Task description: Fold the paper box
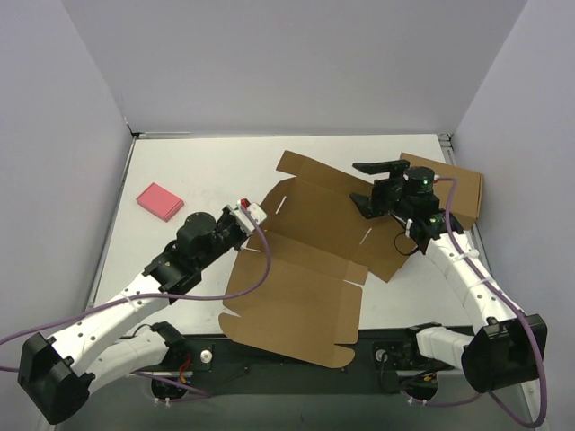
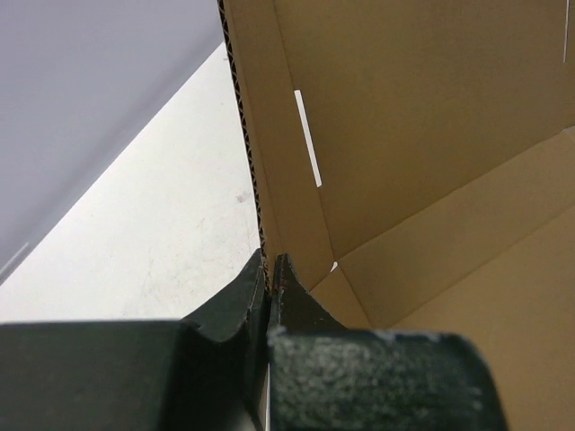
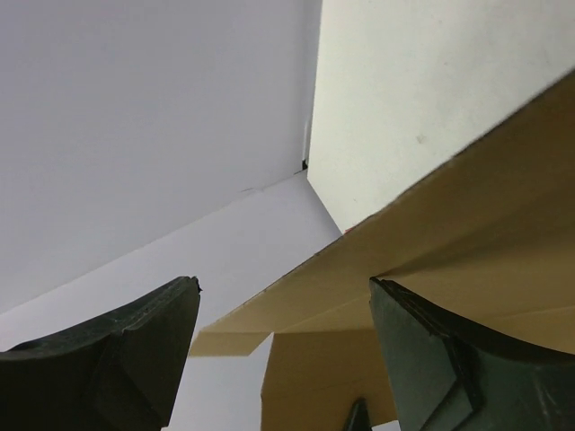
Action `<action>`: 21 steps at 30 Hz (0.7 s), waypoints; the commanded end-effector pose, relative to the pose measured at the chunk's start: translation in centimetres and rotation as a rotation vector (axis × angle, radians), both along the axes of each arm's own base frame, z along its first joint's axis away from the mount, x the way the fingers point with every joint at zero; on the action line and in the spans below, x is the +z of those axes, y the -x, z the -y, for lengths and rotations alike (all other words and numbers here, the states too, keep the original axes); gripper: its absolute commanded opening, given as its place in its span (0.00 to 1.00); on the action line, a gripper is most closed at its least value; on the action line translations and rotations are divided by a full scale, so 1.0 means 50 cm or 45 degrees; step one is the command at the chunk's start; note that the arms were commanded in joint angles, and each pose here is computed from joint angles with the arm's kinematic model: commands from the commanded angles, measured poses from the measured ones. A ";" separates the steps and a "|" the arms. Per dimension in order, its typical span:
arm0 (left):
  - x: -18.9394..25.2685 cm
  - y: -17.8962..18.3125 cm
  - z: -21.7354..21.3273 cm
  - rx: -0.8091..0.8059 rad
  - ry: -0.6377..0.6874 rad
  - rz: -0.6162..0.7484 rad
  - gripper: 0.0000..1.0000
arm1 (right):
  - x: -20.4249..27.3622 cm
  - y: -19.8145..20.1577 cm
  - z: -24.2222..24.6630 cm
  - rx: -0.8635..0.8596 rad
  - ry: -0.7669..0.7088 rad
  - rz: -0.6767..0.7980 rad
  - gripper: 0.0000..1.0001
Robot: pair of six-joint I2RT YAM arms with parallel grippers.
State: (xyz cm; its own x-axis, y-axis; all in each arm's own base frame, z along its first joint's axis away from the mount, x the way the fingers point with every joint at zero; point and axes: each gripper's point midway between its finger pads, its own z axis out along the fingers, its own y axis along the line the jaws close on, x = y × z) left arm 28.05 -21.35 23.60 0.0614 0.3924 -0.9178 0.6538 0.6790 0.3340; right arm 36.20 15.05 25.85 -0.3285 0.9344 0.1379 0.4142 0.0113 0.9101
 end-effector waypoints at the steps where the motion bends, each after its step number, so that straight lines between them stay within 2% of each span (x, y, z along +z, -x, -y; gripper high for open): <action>1: 0.004 0.017 0.004 -0.027 -0.094 0.113 0.00 | -0.015 0.006 -0.012 0.006 -0.053 -0.150 0.78; 13: 0.002 0.029 0.012 -0.045 -0.122 0.135 0.00 | -0.037 -0.007 -0.055 0.096 -0.057 -0.236 0.72; 16: 0.003 0.025 0.006 -0.022 -0.129 0.143 0.00 | -0.042 0.000 -0.061 0.112 -0.059 -0.247 0.65; 21: -0.001 0.018 0.005 0.011 -0.120 0.112 0.00 | -0.056 0.022 -0.051 0.087 -0.025 -0.257 0.42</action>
